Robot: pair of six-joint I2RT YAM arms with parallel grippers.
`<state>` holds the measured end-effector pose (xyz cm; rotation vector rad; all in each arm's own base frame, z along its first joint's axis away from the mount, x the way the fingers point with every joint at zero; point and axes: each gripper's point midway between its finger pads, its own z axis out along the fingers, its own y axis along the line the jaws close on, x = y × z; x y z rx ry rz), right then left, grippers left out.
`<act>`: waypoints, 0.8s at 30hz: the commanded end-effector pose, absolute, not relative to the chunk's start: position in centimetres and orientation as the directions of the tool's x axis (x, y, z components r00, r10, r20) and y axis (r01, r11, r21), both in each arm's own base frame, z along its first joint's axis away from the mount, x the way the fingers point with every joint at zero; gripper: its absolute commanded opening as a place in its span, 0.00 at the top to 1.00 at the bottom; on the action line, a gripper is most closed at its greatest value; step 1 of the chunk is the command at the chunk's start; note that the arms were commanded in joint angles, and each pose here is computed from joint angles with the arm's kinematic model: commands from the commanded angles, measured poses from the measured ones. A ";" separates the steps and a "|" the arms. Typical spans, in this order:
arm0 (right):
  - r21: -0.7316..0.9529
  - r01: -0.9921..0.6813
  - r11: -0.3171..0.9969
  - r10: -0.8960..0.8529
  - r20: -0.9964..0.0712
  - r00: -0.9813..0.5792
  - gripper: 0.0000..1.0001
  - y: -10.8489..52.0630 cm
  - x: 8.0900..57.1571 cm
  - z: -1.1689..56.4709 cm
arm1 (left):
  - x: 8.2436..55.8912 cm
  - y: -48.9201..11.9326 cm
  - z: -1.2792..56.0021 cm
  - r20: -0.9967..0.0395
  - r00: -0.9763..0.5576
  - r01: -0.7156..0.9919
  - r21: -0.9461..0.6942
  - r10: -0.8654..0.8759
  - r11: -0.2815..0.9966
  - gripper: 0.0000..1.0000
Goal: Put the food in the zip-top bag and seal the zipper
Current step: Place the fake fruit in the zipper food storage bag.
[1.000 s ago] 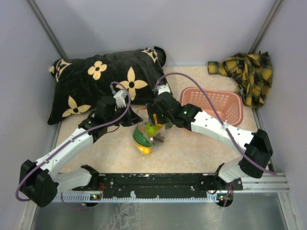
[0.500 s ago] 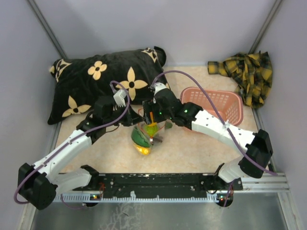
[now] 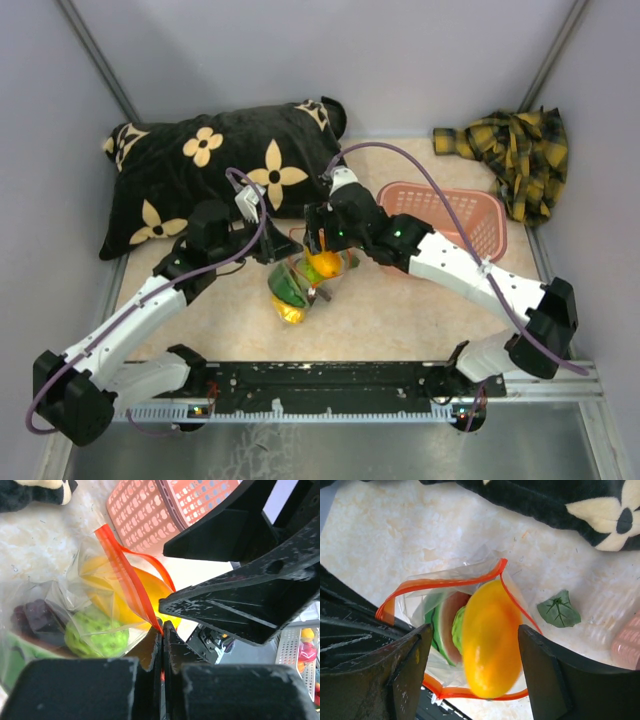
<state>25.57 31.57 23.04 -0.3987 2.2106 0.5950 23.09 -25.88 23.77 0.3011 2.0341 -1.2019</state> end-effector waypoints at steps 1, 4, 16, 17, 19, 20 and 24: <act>0.308 -0.480 0.822 -0.016 -0.829 -0.559 0.30 31.0 25.5 27.6 | 22.9 -26.3 25.7 -0.736 -0.652 0.591 -0.643 -0.181 0.487 1.00; 0.289 -0.454 0.843 -0.009 -0.836 -0.549 0.31 29.7 25.5 27.8 | 23.1 -26.2 25.6 -0.734 -0.653 0.582 -0.645 -0.188 0.496 1.00; 0.252 -0.351 0.902 -0.038 -0.763 -0.645 0.51 25.3 25.8 21.3 | 23.1 -26.2 25.7 -0.734 -0.652 0.583 -0.645 -0.189 0.493 1.00; 0.246 -0.343 0.907 -0.040 -0.758 -0.651 0.52 25.2 25.8 20.7 | 23.1 -26.2 25.5 -0.733 -0.654 0.583 -0.646 -0.186 0.493 1.00; 0.231 -0.325 0.917 -0.042 -0.753 -0.656 0.55 24.8 25.9 19.6 | 23.1 -26.3 25.6 -0.734 -0.653 0.585 -0.645 -0.185 0.491 1.00; 0.226 -0.319 0.920 -0.044 -0.750 -0.660 0.56 24.7 25.9 19.1 | 23.1 -26.3 25.6 -0.732 -0.655 0.585 -0.646 -0.184 0.490 1.00; 0.219 -0.318 0.922 -0.054 -0.743 -0.667 0.61 24.7 26.0 17.9 | 23.1 -26.3 25.6 -0.735 -0.653 0.587 -0.644 -0.182 0.491 1.00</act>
